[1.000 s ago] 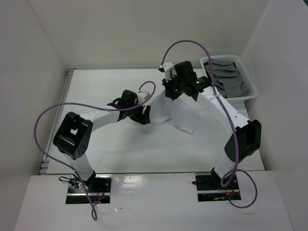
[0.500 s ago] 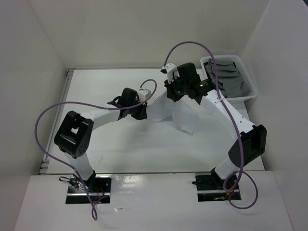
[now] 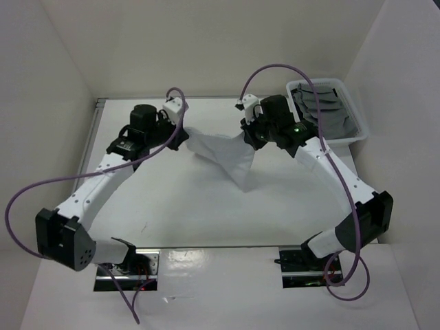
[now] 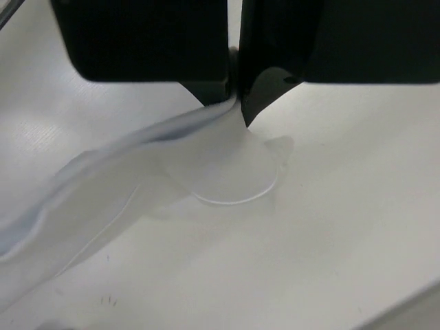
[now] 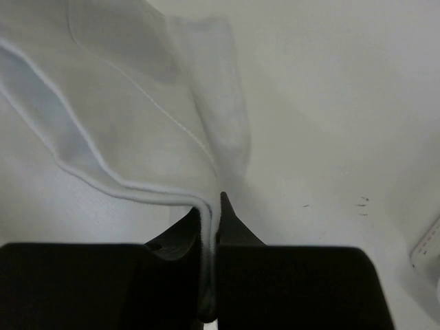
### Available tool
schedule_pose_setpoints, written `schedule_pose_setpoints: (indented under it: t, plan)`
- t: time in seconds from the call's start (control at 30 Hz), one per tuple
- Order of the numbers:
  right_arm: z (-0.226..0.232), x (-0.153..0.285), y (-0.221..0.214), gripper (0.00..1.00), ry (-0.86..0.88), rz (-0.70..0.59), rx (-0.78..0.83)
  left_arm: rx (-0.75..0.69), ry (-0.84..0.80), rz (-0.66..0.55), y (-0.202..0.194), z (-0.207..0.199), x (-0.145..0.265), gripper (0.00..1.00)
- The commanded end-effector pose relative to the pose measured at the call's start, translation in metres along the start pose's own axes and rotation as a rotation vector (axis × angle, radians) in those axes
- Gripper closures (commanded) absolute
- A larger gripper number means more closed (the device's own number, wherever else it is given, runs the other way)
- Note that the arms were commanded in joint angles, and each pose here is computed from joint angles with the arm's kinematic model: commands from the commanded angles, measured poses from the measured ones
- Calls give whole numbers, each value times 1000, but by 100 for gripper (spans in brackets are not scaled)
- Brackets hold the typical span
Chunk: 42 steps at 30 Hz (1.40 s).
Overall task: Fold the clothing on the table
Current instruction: Flatten the skirt out
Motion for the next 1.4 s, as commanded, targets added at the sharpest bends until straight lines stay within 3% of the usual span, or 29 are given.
schedule_pose_setpoints:
  t: [0.0,0.5,0.83,1.13,1.37]
  plan:
    - [1,31,19,100,-27,-82,47,-69,-7,-51,31,-6,33,99]
    - [39,106,27,100,141,-196,176,-275,-86,-143,42,-56,148,96]
    - [52,152,36,100,202,-284,247,-362,-173,-167,32,-78,184,95]
    - [35,88,18,100,172,-174,195,-346,-144,-58,9,-60,152,93]
    - [7,31,10,100,69,-106,171,-317,-83,75,-28,-24,80,93]
Point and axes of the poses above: each gripper's point midway between its finger pads, its own x axis back along the fingers, its own z axis along the line the jaws close on, y = z × x, the point moved 2 cm from there along x, back along the fingers, and after that the axes turned 1 degree about x, right-handed, at the moved point
